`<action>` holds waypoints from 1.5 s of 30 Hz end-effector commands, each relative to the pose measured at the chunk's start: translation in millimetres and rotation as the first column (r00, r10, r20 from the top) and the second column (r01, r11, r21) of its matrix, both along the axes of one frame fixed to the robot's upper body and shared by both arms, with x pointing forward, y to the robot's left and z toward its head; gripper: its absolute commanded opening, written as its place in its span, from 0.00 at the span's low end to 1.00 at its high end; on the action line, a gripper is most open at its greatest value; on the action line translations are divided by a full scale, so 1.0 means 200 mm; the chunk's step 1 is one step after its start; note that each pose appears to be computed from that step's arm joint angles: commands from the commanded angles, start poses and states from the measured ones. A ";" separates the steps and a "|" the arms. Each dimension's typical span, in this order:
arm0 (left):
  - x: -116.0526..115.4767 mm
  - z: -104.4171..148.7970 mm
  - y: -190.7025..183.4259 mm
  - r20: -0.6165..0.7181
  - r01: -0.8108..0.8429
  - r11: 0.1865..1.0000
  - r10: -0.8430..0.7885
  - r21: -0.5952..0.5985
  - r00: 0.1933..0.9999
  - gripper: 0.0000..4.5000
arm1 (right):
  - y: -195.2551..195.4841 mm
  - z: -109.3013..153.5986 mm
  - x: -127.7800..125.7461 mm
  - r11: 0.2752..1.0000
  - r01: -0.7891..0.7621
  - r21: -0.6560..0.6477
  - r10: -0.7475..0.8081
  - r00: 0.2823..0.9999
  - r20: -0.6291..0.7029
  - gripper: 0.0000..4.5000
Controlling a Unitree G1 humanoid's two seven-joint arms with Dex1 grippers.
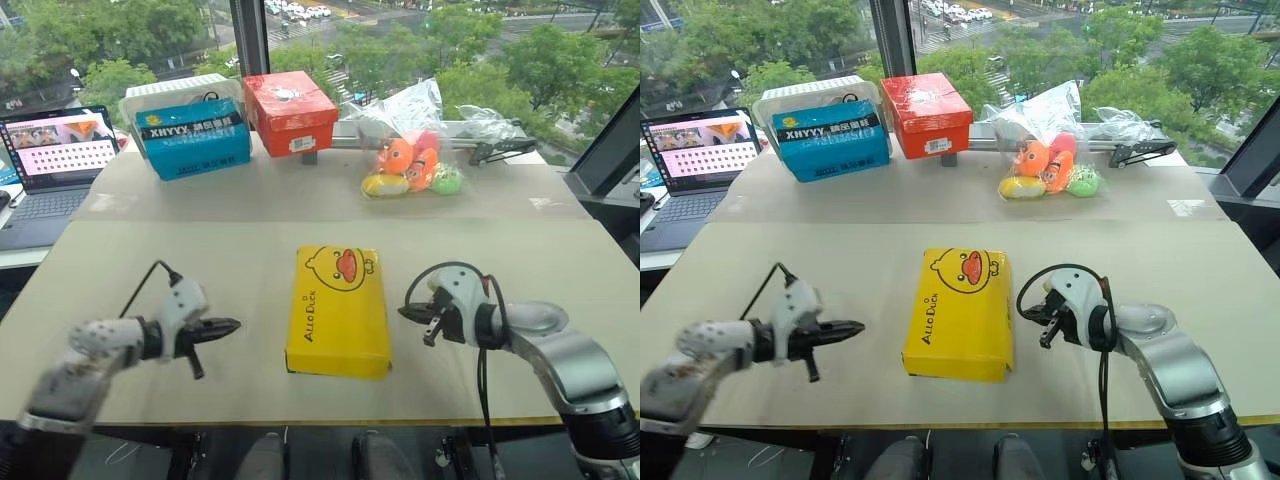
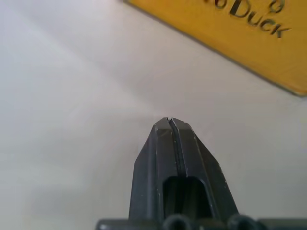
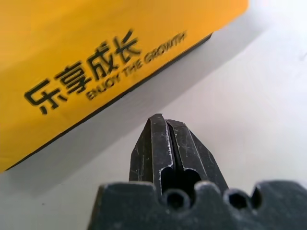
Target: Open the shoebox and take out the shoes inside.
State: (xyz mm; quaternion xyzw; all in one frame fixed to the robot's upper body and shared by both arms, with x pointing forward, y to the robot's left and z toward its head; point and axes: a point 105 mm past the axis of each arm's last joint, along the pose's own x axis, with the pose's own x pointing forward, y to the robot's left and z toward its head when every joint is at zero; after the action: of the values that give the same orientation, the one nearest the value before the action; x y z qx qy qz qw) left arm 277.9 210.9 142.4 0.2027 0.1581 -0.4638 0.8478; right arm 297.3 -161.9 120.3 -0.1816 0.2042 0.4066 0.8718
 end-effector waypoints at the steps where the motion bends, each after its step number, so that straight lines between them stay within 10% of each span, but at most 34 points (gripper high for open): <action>1: 0.00 0.23 0.00 0.095 0.080 0.997 -0.078 -0.015 0.992 0.29 | 0.00 0.05 0.03 1.000 -0.025 0.008 0.025 0.999 0.048 0.00; 10: -0.15 0.61 -0.07 0.060 0.233 0.971 -0.235 0.049 0.970 0.97 | 0.01 -0.01 -0.05 0.990 -0.133 -0.051 0.135 0.990 0.031 0.00; 23: -0.26 0.72 -0.11 -0.034 0.284 0.949 -0.283 0.134 0.959 0.99 | 0.27 -0.14 -0.01 0.944 -0.315 0.095 0.312 0.949 0.037 0.00; 37: -0.38 0.74 0.04 -0.133 0.223 0.962 -0.203 0.157 0.970 0.99 | 0.55 0.59 -0.05 0.744 -0.544 0.389 0.499 0.839 0.219 0.00; 45: -0.43 0.82 0.04 -0.068 0.195 0.968 -0.186 0.158 0.980 0.99 | 1.12 0.69 0.03 0.701 -0.660 0.271 0.576 0.747 0.331 0.00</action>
State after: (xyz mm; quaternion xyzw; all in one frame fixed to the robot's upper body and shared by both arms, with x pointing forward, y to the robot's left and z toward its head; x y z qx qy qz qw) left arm 197.2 220.3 293.5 0.2601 0.2151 -0.5387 0.7719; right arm 297.8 49.5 254.2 -0.0866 -0.0230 0.6961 0.7123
